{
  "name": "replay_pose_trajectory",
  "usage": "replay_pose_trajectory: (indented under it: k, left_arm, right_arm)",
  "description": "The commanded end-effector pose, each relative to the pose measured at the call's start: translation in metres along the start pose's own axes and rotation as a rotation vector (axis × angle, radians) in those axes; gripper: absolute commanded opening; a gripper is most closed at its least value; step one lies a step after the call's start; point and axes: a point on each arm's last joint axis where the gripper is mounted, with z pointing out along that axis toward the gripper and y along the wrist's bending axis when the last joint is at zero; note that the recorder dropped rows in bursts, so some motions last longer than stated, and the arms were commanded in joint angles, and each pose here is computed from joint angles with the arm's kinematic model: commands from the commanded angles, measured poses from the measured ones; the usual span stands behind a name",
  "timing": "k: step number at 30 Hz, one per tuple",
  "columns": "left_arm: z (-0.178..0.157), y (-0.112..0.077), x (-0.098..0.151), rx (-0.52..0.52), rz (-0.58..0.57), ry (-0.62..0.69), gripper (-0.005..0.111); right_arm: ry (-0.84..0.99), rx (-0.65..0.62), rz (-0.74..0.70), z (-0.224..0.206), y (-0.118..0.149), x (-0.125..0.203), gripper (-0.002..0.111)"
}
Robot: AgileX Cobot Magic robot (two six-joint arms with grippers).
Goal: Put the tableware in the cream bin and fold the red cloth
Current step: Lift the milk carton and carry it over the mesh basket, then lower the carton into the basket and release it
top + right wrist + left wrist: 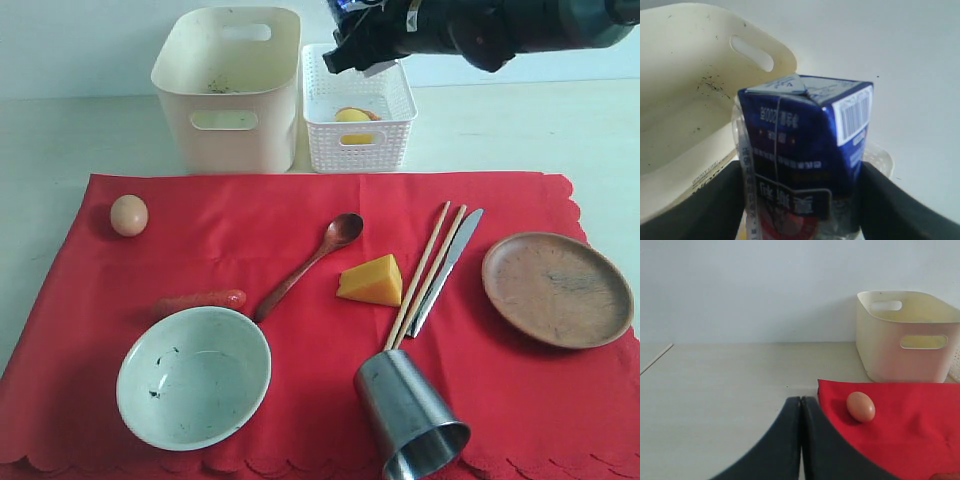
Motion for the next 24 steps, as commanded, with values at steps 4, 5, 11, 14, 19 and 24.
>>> replay_pose_trajectory:
  k: [4,5,11,14,19,24]
  left_arm:
    - [0.0,0.0,0.0,-0.002,-0.007,-0.007,0.002]
    - [0.0,0.0,0.0,-0.002,-0.007,-0.007,0.002]
    - [0.0,0.0,0.0,-0.002,-0.007,-0.007,0.002]
    - [0.0,0.0,0.0,-0.002,-0.007,-0.007,0.002]
    - [0.0,0.0,0.0,-0.002,-0.007,-0.007,0.002]
    - [0.0,0.0,0.0,-0.002,-0.007,-0.007,0.002]
  right_arm:
    - [-0.087,0.02,0.181,0.021,-0.012,0.021,0.0]
    - [-0.082,0.027,0.212,0.025,-0.014,0.026,0.0]
    - [-0.053,0.049,0.308,0.04,-0.016,0.039,0.0]
    - [-0.055,0.054,0.333,0.044,-0.016,0.04,0.0]
    - [-0.05,0.054,0.346,0.046,-0.015,0.042,0.0]
    - [-0.048,0.054,0.347,0.047,-0.014,0.043,0.015]
